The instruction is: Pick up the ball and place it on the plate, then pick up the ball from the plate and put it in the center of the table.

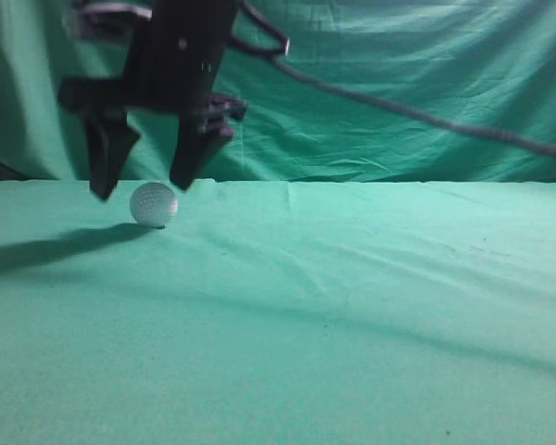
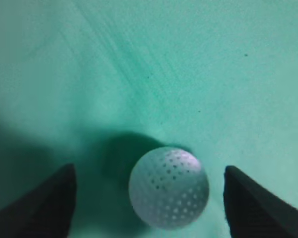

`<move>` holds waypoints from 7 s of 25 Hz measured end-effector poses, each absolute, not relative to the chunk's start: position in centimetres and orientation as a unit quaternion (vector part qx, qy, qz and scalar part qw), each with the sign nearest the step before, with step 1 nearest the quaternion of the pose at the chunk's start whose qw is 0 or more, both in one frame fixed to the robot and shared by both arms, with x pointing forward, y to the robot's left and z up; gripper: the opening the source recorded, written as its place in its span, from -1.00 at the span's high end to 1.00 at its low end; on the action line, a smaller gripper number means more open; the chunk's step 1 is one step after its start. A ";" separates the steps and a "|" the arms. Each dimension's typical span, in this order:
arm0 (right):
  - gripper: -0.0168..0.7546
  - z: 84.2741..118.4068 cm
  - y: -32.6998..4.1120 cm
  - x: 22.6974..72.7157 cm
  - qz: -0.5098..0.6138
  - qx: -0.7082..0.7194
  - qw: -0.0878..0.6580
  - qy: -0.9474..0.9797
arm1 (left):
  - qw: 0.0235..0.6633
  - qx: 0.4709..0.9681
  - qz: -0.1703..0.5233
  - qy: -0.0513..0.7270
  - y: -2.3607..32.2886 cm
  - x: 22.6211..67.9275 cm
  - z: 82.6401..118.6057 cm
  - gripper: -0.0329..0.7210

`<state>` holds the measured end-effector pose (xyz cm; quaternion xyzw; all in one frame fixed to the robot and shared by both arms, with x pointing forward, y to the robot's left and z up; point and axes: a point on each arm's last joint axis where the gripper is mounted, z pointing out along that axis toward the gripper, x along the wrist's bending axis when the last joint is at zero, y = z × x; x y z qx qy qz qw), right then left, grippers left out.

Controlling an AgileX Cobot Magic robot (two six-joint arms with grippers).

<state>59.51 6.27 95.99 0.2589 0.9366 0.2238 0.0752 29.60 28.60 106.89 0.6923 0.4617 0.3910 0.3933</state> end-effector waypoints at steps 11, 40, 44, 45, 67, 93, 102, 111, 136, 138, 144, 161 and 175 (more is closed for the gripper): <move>0.58 110.6 0.7 55.2 0.216 0.282 0.126 0.926 | 0.393 0.692 0.391 0.462 28.6 29.6 106.9 0.91; 0.79 124.6 -18.3 36.7 0.387 0.379 0.199 0.817 | 0.405 0.707 0.378 0.440 28.2 29.5 106.8 0.91; 0.79 122.3 -20.3 34.5 0.421 0.374 0.200 0.802 | 0.405 0.707 0.378 0.440 28.2 29.5 106.8 0.91; 0.79 121.6 -20.6 34.1 0.429 0.373 0.198 0.799 | 0.405 0.707 0.378 0.440 28.2 29.5 106.8 0.91; 0.79 116.8 -27.6 27.3 0.539 0.341 0.268 0.722 | 0.405 0.707 0.378 0.440 28.2 29.5 106.8 0.91; 0.79 99.9 -29.5 28.8 0.509 0.497 0.454 0.537 | 0.405 0.707 0.377 0.440 28.2 29.5 106.8 0.91; 0.79 96.1 -29.3 29.4 0.490 0.517 0.431 0.555 | 0.404 0.708 0.377 0.440 28.2 29.5 106.8 0.91; 0.79 95.3 -29.4 29.3 0.470 0.534 0.412 0.569 | 0.404 0.708 0.377 0.440 28.2 29.5 106.8 0.91; 0.79 94.4 -29.3 29.1 0.442 0.553 0.385 0.592 | 0.406 0.709 0.375 0.438 28.2 29.5 106.8 0.91; 0.79 94.4 -29.3 29.1 0.442 0.553 0.385 0.592 | 0.406 0.709 0.375 0.438 28.2 29.5 106.8 0.91; 0.79 94.4 -29.3 29.1 0.441 0.553 0.384 0.593 | 0.409 0.702 0.385 0.438 28.3 29.1 106.4 0.91; 0.79 94.4 -29.3 29.1 0.440 0.554 0.384 0.593 | 0.462 0.611 0.417 0.489 29.1 29.2 95.4 0.91; 0.79 94.4 -29.3 29.1 0.440 0.554 0.384 0.593 | 0.436 0.599 0.420 0.524 29.8 29.2 95.1 0.91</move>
